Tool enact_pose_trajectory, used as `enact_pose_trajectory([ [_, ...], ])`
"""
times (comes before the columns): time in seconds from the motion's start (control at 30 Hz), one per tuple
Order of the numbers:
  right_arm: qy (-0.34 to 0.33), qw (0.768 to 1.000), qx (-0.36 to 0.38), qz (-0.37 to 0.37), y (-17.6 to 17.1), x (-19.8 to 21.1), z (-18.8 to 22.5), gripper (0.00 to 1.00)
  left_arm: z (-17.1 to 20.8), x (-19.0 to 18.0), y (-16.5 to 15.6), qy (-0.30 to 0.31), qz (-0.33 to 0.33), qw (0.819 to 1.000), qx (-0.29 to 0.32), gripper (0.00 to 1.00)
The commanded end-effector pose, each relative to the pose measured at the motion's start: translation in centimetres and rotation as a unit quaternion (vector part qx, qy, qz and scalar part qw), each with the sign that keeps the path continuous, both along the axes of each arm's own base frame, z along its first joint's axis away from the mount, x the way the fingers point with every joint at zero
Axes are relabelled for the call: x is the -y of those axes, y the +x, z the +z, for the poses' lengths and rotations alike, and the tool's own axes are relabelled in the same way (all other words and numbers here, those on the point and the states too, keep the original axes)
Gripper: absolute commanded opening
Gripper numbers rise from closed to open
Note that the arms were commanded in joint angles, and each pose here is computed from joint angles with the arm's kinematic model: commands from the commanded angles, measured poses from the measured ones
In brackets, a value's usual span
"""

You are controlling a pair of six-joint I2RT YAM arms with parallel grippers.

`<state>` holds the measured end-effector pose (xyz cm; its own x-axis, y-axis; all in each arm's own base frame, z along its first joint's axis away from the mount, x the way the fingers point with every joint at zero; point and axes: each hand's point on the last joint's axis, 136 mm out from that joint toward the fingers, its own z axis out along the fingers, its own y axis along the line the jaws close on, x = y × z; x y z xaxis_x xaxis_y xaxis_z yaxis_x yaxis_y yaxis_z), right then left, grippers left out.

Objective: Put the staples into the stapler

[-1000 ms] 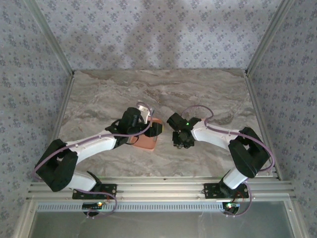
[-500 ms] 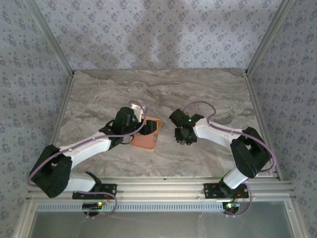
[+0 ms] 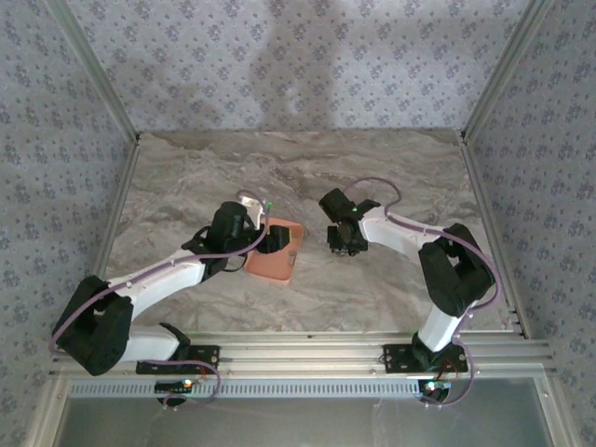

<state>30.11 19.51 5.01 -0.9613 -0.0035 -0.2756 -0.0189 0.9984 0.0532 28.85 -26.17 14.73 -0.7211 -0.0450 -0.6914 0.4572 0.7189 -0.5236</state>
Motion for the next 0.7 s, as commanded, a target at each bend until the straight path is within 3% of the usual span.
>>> enact_pose_trajectory([
  [0.0,0.002,1.000,0.003,0.012,0.7,-0.6,0.2,0.25,0.4,-0.7,0.0,-0.004,0.013,1.000,0.002,0.63],
  [0.4,0.003,1.000,-0.002,0.017,0.3,-0.9,0.4,0.40,0.4,-0.9,0.1,-0.003,0.015,1.000,0.001,0.63],
  [0.67,0.004,0.999,0.024,0.021,0.3,-0.3,3.3,0.50,0.4,-1.0,0.0,-0.003,0.017,1.000,0.002,0.66],
])
